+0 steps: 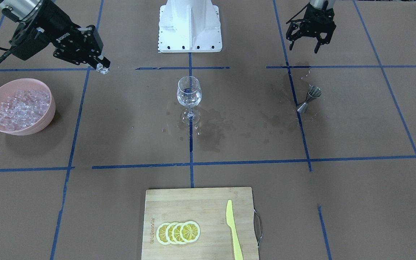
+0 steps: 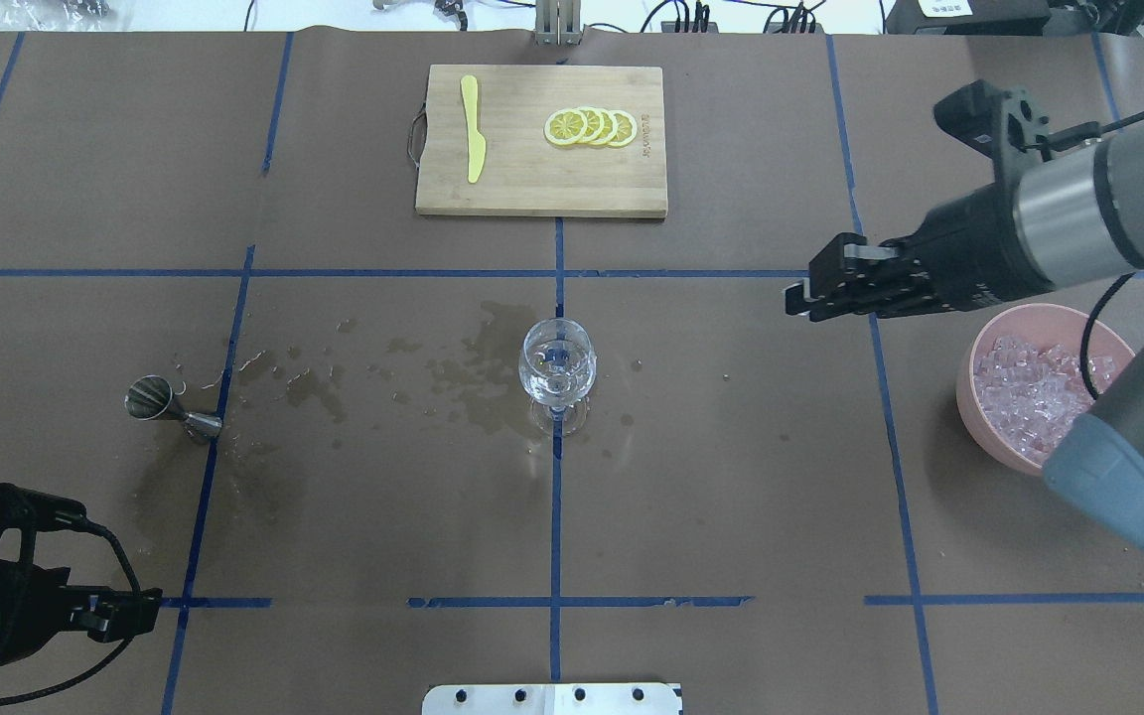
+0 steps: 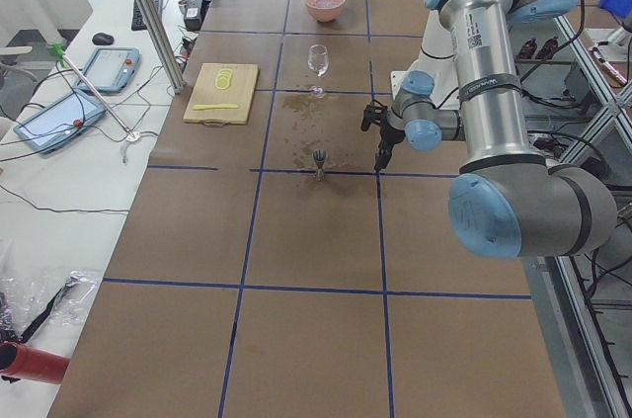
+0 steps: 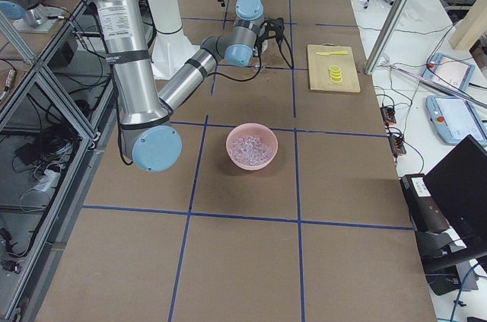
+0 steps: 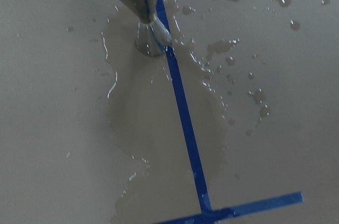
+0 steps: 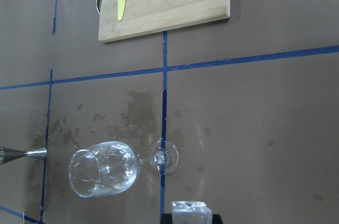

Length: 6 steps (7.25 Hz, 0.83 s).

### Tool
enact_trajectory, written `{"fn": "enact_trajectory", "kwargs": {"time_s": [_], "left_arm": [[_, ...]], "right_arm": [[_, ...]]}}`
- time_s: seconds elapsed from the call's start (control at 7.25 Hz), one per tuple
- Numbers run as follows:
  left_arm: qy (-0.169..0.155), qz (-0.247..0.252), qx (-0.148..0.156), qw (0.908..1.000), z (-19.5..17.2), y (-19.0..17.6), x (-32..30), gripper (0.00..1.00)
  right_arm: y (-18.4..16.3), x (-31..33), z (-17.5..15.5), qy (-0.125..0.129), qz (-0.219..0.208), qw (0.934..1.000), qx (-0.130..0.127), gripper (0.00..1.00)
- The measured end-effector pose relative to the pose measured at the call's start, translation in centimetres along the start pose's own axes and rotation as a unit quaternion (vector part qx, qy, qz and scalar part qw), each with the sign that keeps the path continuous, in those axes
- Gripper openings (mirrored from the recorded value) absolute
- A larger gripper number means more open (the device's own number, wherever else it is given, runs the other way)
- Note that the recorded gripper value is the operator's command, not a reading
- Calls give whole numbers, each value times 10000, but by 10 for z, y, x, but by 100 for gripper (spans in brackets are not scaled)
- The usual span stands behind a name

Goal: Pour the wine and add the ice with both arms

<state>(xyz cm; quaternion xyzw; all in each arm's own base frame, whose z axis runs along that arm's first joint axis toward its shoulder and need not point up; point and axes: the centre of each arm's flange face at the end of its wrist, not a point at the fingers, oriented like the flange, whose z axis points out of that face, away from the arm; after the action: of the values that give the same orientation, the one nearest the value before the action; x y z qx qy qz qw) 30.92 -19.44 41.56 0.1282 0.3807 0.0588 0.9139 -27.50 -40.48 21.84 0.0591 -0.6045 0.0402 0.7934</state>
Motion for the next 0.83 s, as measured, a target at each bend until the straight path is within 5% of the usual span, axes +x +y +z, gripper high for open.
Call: {"fn": "enact_trajectory", "kwargs": {"time_s": [0.83], "left_arm": [[-61, 870, 93, 9961, -46, -101, -61, 100]], "right_arm": [[31, -90, 72, 355, -151, 9992, 140, 0]]}}
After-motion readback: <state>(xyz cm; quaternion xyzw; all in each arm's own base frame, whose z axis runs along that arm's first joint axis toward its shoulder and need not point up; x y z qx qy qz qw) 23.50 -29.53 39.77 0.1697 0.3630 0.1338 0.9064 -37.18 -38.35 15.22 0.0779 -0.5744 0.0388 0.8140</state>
